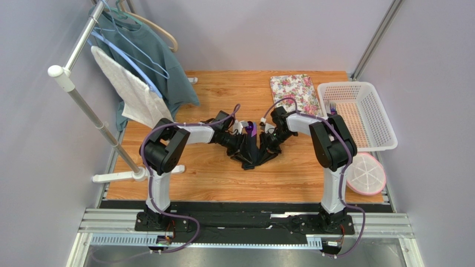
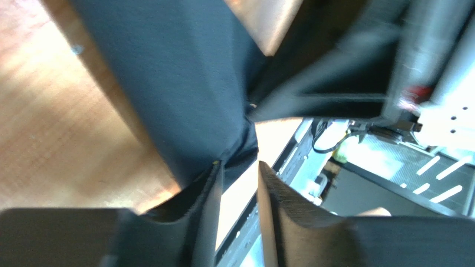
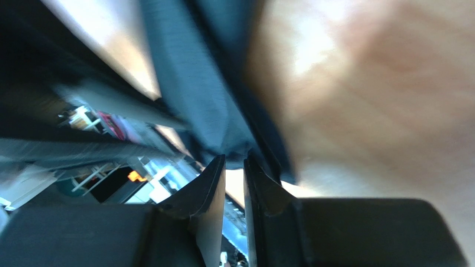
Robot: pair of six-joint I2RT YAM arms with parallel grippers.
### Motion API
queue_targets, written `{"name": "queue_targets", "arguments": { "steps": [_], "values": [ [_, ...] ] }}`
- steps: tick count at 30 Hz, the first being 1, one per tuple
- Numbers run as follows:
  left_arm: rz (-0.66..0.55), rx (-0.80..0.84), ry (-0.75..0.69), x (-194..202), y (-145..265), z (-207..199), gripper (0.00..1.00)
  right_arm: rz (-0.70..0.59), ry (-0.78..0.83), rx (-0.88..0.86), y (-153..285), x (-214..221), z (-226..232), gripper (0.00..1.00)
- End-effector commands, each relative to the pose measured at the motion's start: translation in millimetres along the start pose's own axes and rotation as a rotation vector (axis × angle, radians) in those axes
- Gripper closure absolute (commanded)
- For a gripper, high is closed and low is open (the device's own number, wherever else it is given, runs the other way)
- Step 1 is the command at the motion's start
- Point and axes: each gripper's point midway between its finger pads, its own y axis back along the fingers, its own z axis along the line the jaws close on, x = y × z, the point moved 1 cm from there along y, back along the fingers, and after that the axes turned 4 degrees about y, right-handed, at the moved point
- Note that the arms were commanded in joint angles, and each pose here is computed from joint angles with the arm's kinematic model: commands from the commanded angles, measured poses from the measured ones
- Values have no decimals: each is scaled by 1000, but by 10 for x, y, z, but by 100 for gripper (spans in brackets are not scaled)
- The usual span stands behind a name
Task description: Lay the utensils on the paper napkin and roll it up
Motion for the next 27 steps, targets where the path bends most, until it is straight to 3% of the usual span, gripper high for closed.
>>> {"name": "queue_targets", "arguments": {
  "steps": [1, 7, 14, 20, 27],
  "values": [
    [-116, 106, -150, -151, 200, -419, 58, 1, 42, 98, -80, -37, -270, 80],
    [-153, 191, -147, -149, 301, -607, 59, 0, 44, 133, -94, -46, -347, 81],
    [-83, 182, -70, -37, 84, -433, 73, -2, 29, 169, -84, -34, -407, 81],
    [-21, 18, 23, 52, -94, 21, 89, -31, 35, 160, -9, -100, -331, 82],
    [-7, -49, 57, 44, -141, 172, 92, -162, 88, 36, 378, -394, 193, 81]
  ]
}}
